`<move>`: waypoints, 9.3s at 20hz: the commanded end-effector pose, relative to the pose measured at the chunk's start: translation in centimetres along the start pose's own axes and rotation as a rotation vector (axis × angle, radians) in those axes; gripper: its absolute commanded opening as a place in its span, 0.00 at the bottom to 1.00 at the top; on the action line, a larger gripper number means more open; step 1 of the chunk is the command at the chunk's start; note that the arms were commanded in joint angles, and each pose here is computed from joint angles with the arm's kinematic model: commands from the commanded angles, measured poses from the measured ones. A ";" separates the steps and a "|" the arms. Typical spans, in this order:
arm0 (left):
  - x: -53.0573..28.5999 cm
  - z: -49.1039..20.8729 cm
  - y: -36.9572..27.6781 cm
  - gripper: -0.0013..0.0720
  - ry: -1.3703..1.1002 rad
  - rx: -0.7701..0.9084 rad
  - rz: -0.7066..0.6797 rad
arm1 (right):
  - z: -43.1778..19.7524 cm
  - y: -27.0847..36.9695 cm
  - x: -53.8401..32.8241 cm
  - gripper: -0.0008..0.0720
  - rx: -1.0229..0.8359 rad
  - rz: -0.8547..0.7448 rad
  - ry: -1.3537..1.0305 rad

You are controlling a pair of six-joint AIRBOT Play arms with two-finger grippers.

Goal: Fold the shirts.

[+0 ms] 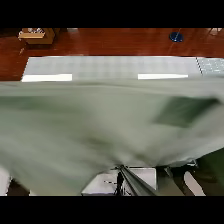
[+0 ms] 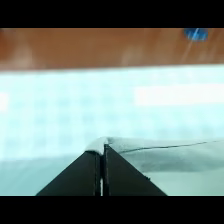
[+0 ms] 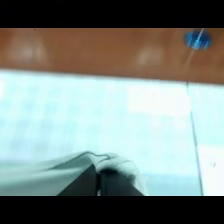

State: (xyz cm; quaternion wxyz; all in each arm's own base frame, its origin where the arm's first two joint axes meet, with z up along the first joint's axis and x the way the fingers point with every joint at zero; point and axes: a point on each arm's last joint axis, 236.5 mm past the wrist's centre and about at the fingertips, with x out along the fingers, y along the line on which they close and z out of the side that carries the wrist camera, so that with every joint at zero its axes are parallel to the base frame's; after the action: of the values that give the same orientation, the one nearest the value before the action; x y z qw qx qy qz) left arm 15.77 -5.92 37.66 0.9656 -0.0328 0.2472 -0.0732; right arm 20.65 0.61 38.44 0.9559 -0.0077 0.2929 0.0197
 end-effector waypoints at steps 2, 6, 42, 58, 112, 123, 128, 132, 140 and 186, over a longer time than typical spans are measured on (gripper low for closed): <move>9.6 -8.5 4.9 0.05 0.320 -0.168 -0.030 | -6.2 -1.1 10.9 0.04 0.003 0.048 0.334; 18.2 -11.0 7.2 0.05 0.290 -0.272 -0.102 | -3.3 -1.7 21.6 0.04 0.035 0.098 0.267; 43.0 -20.1 14.0 0.05 0.420 -0.242 -0.050 | -13.5 -0.4 48.3 0.04 0.132 0.100 0.478; 37.1 -26.5 10.5 0.51 0.858 -0.373 -0.141 | -22.1 0.1 40.8 0.59 -0.003 0.192 0.959; 23.2 -44.6 1.8 0.05 1.326 -0.642 -0.348 | -40.1 -1.1 26.3 0.76 0.803 0.303 1.093; 24.9 -39.7 2.1 0.05 1.155 -0.600 -0.433 | -33.4 1.5 30.6 0.04 0.763 0.464 0.797; 27.0 -27.0 2.2 0.05 0.729 -0.560 -0.509 | -19.9 -2.1 31.5 0.04 0.662 0.428 0.403; 28.6 -21.5 3.2 0.05 0.560 -0.542 -0.486 | -12.2 -3.0 32.9 0.04 0.572 0.356 0.197; 35.5 -21.1 6.3 0.05 0.519 -0.655 -0.411 | -11.0 -1.2 42.5 0.04 0.553 0.257 0.148; 36.4 -21.4 7.3 0.08 0.704 -0.809 -0.651 | -15.5 0.5 42.0 0.04 0.573 0.583 0.498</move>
State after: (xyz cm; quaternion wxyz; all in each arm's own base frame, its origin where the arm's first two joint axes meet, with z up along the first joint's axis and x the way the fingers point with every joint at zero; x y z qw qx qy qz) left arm 37.92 -3.90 -0.32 0.6741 -0.4332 0.5443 -0.2486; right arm 47.76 2.11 -2.45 0.7672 0.3486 0.5101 0.1721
